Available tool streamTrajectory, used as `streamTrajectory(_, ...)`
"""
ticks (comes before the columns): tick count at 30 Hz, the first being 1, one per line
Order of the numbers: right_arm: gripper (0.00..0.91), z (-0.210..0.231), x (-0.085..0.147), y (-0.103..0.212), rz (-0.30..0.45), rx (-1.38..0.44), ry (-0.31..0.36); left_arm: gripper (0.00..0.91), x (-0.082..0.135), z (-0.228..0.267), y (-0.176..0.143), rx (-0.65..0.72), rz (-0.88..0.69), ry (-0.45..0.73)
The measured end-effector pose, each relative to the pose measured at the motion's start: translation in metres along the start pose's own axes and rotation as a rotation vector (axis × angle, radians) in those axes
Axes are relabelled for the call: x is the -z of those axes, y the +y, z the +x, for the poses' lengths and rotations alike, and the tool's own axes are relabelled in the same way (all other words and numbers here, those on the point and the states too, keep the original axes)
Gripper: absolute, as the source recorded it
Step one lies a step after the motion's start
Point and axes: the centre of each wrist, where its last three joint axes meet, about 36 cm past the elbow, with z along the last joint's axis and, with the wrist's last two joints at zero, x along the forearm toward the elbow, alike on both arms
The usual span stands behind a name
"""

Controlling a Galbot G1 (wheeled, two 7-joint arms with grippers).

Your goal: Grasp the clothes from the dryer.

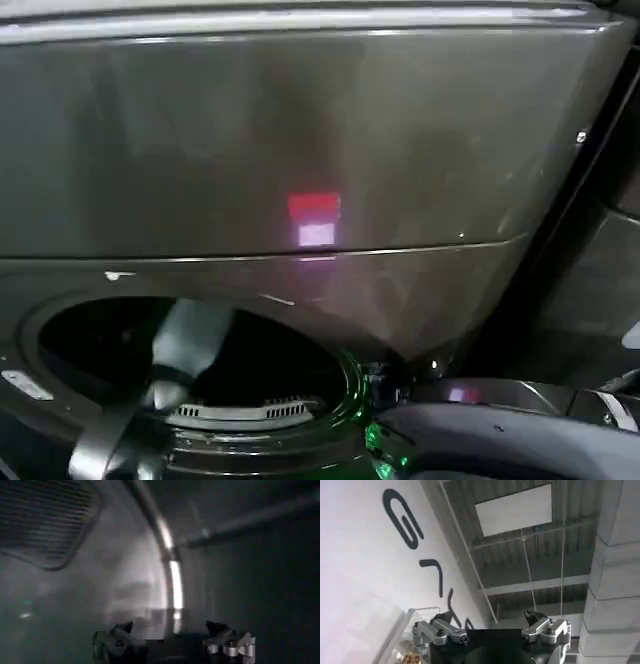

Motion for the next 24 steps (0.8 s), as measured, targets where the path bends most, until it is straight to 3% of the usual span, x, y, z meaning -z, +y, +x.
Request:
streamTrajectory(9, 0.907, 0.001, 0.000, 0.003, 0.000, 0.006, 0.002, 0.907, -0.006, -0.004, 0.025, -0.200, -0.099, 0.180)
streamTrajectory(23, 0.907, 0.002, 0.001, 0.002, 0.007, 0.004, 0.001, 0.899, -0.010, -0.016, 0.040, -0.288, -0.108, 0.390)
streamTrajectory(24, 0.907, 0.002, 0.001, 0.002, 0.007, 0.004, 0.001, 0.637, -0.011, -0.018, 0.039, -0.294, -0.108, 0.400)
